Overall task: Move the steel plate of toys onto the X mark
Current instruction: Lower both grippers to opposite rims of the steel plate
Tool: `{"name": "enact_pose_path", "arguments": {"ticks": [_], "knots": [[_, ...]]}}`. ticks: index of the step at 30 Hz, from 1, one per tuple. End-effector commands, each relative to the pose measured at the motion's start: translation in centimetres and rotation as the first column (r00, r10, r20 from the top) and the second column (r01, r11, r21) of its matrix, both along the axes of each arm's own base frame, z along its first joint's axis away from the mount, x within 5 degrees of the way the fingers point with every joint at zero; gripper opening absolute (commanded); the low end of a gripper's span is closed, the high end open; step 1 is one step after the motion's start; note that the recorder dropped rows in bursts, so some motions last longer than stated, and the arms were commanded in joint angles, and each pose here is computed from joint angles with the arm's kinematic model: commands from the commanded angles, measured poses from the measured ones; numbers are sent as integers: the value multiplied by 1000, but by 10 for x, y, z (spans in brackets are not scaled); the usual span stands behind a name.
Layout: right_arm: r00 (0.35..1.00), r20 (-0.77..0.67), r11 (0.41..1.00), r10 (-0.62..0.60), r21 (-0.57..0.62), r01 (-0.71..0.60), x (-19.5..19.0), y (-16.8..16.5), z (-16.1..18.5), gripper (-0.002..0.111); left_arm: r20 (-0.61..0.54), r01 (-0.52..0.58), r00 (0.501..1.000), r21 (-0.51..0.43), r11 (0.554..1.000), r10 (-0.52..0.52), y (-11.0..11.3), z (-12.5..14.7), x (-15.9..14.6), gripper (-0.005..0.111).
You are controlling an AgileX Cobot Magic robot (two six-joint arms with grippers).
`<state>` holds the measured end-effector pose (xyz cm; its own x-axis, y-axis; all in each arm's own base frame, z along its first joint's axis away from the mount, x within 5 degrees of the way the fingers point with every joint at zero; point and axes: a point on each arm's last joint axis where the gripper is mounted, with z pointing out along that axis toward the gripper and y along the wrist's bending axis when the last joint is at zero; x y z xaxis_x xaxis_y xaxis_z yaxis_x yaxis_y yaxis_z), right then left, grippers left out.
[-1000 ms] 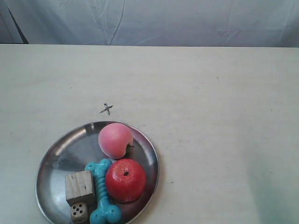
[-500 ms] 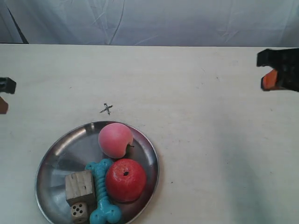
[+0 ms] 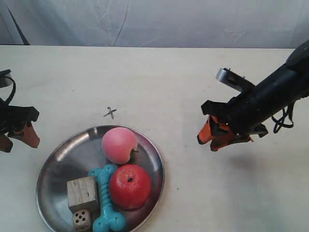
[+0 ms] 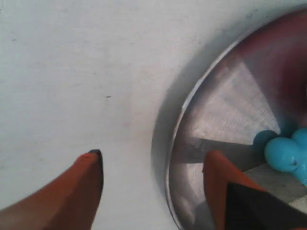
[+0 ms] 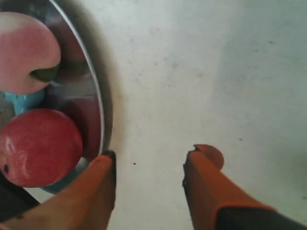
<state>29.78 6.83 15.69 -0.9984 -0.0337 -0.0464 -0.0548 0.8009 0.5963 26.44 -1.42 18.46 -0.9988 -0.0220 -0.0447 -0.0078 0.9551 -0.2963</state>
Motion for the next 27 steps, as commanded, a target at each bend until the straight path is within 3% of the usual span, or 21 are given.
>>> {"name": "enact_pose_path", "arguments": {"ticks": [1,13,20,27], "knots": [[998,48,999,33,-6,-32,3,24,-2,45,-25,-3,1000,-47,999,2,-4,-10,-9,58],[993,41,993,114,2,-114,-7,62,-10,45,-68,-49,997,-79,996,43,-8,-25,-23,58],[995,33,995,97,-3,-97,-5,65,-17,45,-67,-57,996,-84,995,52,-8,-26,-22,58],[996,3,996,94,-5,-94,-5,65,-26,45,-142,-82,988,-100,992,67,-10,-43,-20,58]]}}
